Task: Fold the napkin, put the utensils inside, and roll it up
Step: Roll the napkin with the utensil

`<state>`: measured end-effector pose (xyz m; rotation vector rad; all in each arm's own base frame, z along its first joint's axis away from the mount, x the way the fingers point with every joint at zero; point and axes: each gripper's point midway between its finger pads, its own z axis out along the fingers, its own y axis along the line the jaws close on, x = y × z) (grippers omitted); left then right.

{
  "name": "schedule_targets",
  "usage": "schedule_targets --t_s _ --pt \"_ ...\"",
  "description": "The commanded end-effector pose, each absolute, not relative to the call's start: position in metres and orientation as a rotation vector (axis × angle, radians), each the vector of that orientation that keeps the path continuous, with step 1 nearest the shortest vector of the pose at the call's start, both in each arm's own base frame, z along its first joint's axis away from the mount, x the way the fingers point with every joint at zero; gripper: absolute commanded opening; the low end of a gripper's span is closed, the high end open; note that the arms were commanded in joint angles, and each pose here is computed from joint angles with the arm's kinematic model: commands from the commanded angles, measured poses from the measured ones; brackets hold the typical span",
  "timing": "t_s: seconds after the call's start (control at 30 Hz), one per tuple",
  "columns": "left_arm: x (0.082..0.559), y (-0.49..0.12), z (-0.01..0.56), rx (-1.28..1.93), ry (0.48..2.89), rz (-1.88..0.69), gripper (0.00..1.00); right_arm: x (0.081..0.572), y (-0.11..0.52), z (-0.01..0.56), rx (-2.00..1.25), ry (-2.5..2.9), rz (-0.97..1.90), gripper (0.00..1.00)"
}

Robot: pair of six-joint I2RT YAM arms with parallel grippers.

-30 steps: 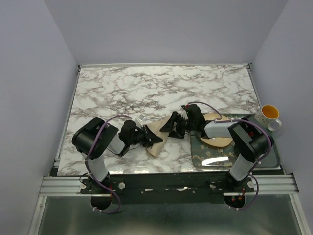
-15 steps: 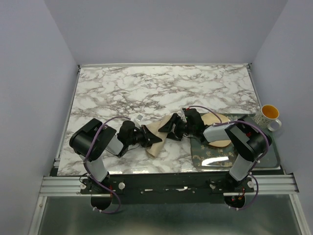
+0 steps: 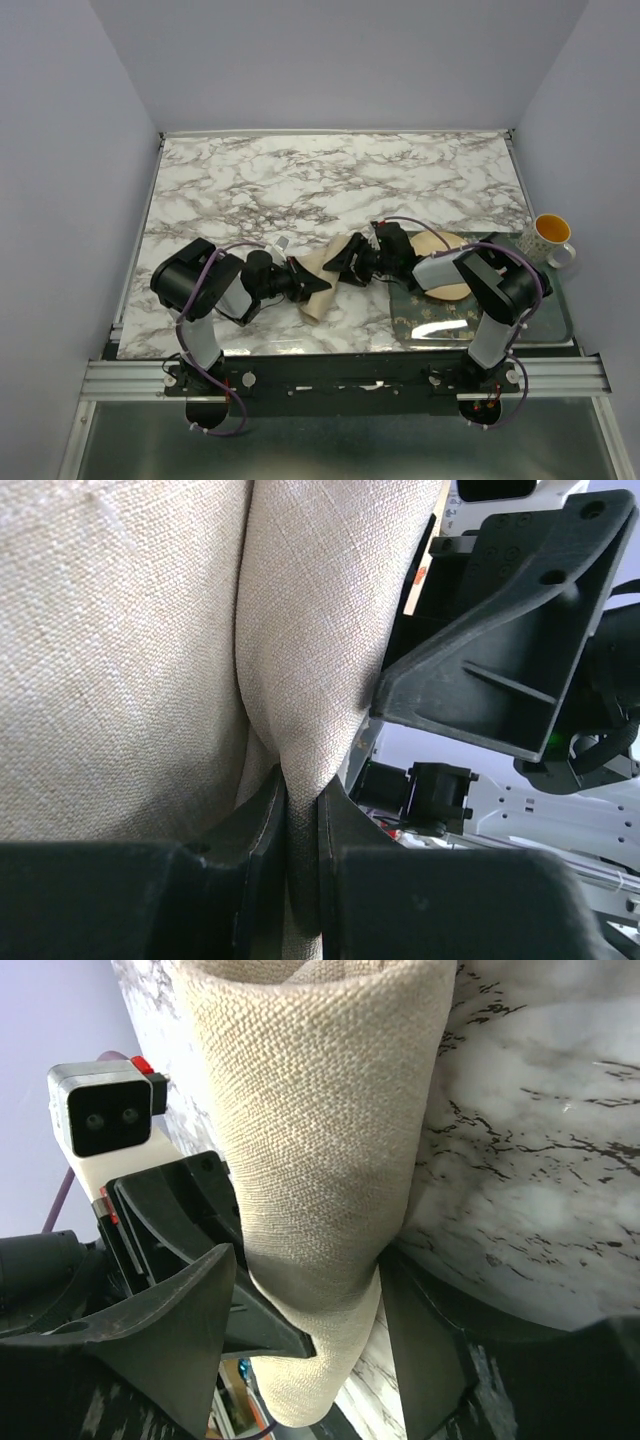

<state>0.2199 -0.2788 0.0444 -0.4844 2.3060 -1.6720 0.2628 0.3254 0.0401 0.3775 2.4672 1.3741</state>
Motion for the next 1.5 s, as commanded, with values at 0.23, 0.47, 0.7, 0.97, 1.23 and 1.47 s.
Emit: schedule_targets --t_s 0.23,0.47,0.7,0.97,1.23,1.47 --pt "0.211 -0.287 0.055 -0.389 2.300 -1.783 0.00 0.267 0.328 0.022 0.316 2.501 1.290 0.43" --pt "0.209 -0.288 0.050 -0.413 2.303 -1.818 0.00 0.268 0.331 0.021 0.307 2.539 1.254 0.35" --pt "0.211 -0.288 0.050 -0.380 2.325 -1.770 0.00 0.267 0.330 0.022 0.297 2.531 1.249 0.01" --pt "0.213 -0.281 0.041 -0.252 2.414 -1.567 0.37 0.261 0.322 0.022 0.280 2.519 1.213 0.01" --pt "0.235 -0.231 0.036 -0.069 2.533 -0.928 0.72 0.264 0.321 0.026 0.264 2.512 1.189 0.01" --pt "0.238 -0.229 0.074 0.117 2.393 -0.516 0.51 0.266 0.320 0.029 0.350 2.585 1.120 0.01"
